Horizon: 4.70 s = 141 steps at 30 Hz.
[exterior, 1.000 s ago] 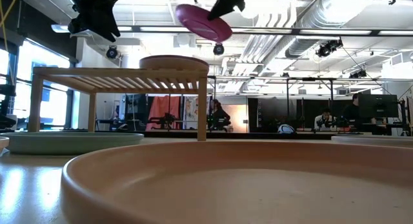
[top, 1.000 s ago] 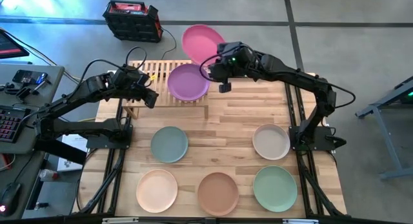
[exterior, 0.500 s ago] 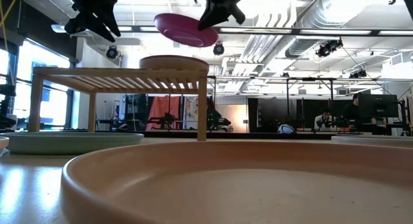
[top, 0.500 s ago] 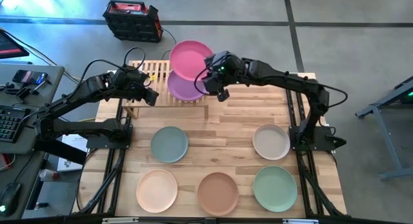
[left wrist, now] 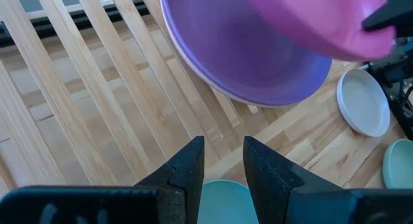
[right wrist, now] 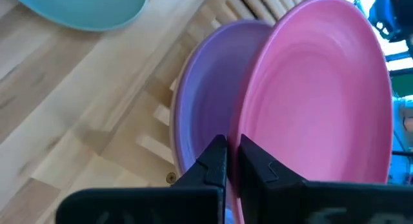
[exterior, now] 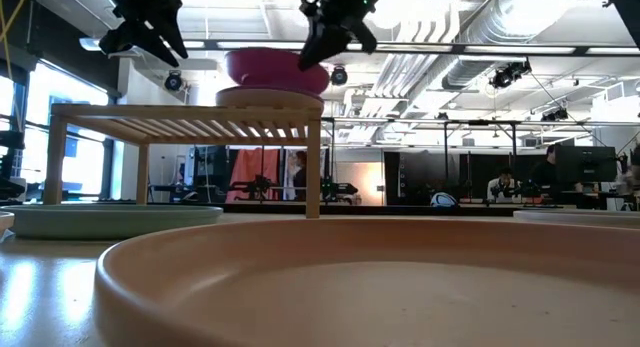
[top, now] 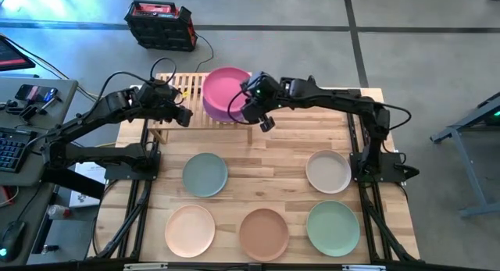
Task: Place and stack plates onto a shelf
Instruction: Stack the pink plate on top of the violet plate on the shelf, then stack the green plate on top of the pink plate on the shelf
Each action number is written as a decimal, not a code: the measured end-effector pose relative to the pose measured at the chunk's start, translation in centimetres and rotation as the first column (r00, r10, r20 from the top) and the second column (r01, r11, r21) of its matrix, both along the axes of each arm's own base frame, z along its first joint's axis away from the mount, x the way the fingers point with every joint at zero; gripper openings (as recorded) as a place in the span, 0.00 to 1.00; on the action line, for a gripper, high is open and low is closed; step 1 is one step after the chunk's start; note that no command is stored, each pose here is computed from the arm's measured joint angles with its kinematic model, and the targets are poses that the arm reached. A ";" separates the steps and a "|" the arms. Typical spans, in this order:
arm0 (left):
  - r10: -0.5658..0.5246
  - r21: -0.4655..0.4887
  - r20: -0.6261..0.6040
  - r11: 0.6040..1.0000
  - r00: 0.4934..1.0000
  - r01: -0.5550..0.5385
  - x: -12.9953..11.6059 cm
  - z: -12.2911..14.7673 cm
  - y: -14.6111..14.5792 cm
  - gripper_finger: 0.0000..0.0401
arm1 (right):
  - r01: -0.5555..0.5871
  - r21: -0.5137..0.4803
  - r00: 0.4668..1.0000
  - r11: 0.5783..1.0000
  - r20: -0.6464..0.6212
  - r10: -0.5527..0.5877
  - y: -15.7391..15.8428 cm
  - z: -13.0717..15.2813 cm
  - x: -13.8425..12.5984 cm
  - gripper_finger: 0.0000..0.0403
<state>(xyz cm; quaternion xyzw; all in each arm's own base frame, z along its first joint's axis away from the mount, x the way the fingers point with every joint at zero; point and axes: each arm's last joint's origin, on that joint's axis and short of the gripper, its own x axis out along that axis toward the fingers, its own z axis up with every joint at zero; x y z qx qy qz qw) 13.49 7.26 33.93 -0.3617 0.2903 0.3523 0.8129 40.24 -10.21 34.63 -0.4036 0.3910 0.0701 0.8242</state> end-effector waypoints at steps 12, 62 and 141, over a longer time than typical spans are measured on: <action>-0.001 -0.009 -0.018 1.000 1.000 0.001 0.4 -0.3 0.2 0.24 | -0.007 0.003 0.999 1.000 -0.047 0.007 -0.2 -1.5 0.8 0.00; 0.024 -0.029 -0.006 0.999 1.000 -0.024 0.4 -0.3 0.2 0.24 | -0.013 -0.037 0.997 0.999 -0.081 0.010 0.2 -2.3 1.3 0.15; -0.624 -0.162 -0.087 0.778 0.776 0.607 6.1 -3.2 -14.4 0.24 | 0.939 0.335 0.190 -0.081 -0.699 -0.689 29.6 0.0 -13.0 0.19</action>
